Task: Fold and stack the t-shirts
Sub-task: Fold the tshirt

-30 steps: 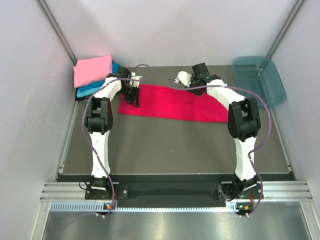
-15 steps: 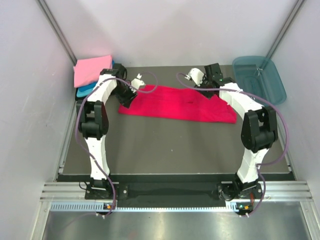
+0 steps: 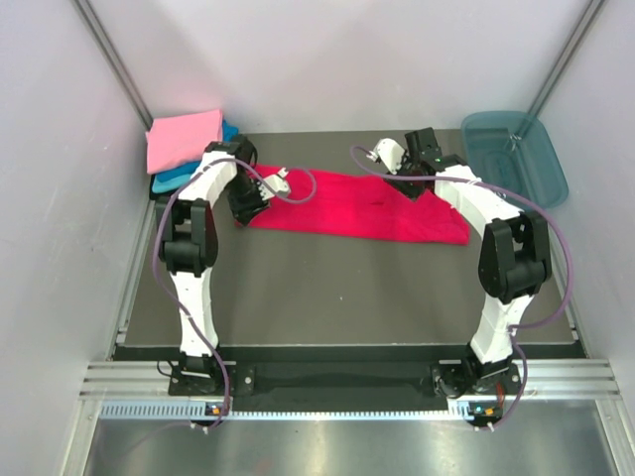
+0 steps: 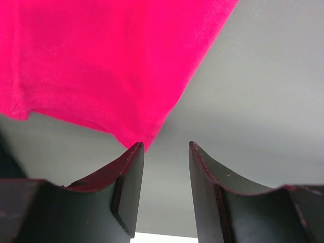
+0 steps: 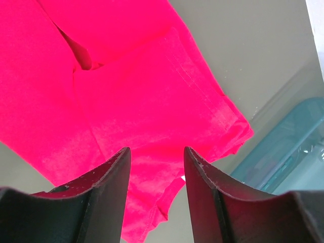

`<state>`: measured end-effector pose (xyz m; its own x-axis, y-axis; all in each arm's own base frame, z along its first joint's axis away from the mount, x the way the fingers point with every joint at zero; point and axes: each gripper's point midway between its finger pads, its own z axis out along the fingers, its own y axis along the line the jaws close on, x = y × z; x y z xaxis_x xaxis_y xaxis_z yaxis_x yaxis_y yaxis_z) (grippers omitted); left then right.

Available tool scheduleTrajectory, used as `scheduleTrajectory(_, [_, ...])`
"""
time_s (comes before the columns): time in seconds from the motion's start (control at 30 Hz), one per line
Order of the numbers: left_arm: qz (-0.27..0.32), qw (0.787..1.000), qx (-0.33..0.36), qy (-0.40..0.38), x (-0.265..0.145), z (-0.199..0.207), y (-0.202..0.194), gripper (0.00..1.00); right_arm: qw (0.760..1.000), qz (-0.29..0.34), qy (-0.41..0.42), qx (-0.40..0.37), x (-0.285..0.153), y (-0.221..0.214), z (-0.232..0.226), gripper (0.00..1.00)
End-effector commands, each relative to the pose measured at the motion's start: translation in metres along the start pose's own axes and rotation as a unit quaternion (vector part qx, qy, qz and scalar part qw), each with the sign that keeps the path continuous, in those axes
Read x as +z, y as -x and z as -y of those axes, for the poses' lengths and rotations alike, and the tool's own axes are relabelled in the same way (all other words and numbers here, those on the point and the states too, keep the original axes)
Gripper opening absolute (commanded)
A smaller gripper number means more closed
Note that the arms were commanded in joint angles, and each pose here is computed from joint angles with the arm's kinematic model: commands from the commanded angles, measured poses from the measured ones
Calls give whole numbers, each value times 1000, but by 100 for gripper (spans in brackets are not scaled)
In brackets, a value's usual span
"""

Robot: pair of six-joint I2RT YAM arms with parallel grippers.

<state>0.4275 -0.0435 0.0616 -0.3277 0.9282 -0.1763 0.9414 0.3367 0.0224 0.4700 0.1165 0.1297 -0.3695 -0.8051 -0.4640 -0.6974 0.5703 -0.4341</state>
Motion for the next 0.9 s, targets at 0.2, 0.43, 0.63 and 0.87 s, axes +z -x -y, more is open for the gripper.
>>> scheduleTrajectory(0.2, [-25,999,9,-26,26,5,-1,50,1000,18,-10,8,-14,9,6,47])
scheduleTrajectory(0.43, [-57,998,0,-20,42,1,-11,50,1000,15,-10,7,-11,8,7,47])
scheduleTrajectory(0.63, [-86,996,-19,32,55,-12,-26,46,1000,13,-13,6,-9,8,7,47])
scheduleTrajectory(0.87, [-69,993,-40,90,45,-37,-23,40,1000,17,-14,8,-9,13,10,47])
